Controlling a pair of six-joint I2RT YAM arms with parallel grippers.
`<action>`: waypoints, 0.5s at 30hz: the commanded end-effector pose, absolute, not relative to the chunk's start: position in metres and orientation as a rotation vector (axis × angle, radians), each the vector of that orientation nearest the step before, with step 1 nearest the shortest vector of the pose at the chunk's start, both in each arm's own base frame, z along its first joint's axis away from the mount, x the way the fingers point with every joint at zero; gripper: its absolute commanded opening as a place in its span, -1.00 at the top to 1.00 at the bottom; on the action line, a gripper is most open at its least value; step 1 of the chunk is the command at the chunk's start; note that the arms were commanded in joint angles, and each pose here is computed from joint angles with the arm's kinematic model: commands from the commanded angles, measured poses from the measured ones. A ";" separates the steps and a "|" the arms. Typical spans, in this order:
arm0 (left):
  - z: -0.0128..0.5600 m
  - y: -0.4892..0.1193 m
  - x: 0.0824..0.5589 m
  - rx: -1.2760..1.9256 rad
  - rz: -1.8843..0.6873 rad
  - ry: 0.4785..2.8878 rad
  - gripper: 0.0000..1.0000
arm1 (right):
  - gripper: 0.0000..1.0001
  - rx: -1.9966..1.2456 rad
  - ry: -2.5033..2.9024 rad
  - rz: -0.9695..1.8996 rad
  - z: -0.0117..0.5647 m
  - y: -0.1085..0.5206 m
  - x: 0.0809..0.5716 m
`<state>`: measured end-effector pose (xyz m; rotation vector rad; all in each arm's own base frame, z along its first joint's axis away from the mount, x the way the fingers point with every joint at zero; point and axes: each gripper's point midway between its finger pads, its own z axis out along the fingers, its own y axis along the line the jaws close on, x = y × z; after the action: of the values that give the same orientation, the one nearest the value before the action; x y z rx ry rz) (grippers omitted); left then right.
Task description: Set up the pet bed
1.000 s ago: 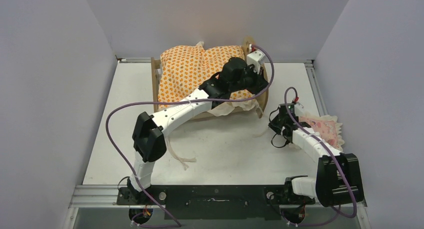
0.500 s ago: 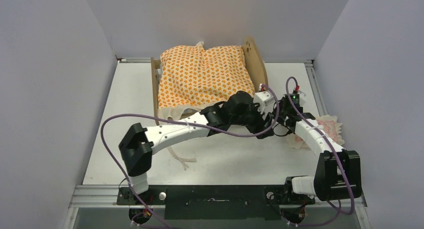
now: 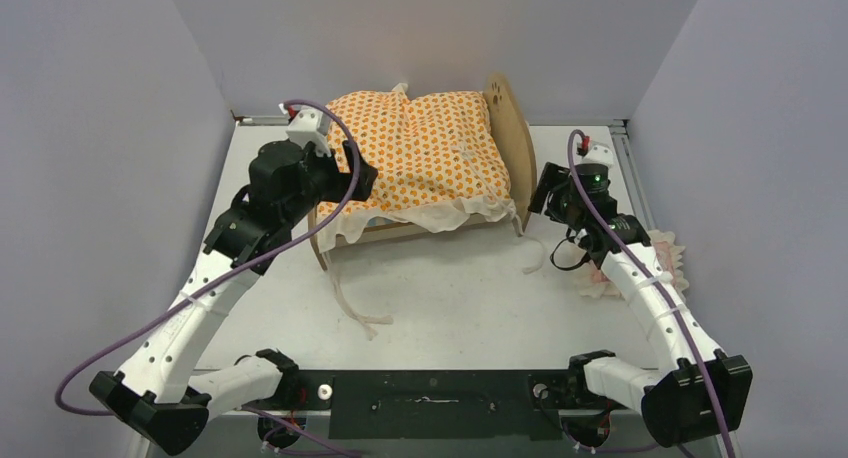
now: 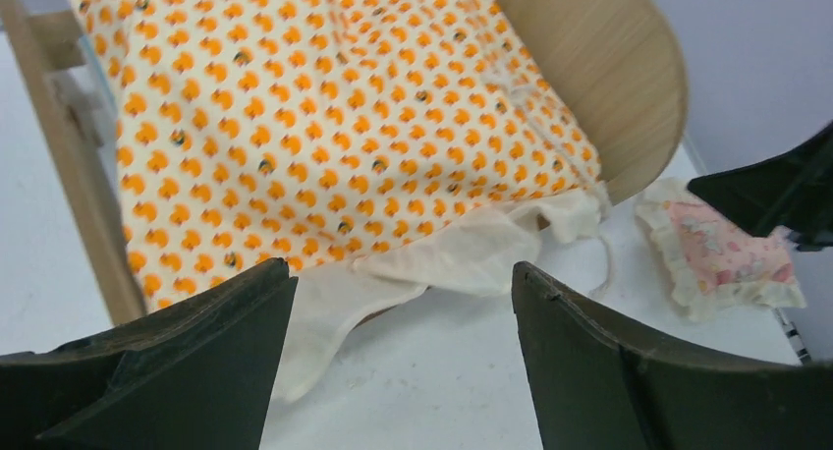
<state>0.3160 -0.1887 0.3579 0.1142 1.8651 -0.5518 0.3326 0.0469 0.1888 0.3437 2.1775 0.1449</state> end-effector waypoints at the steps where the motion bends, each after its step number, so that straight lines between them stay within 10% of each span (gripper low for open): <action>1: 0.312 -0.156 0.304 0.068 -0.426 1.990 -0.62 | -0.50 0.125 2.054 0.173 0.242 0.075 0.340; 15: 0.248 -0.120 0.291 -0.054 -0.297 2.112 -0.62 | 0.00 -0.373 2.010 0.350 0.252 0.184 0.395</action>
<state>0.2955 -0.1300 0.2384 -0.0112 2.1541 -0.3113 0.3730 0.1522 0.2286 -0.2397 2.1139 0.2955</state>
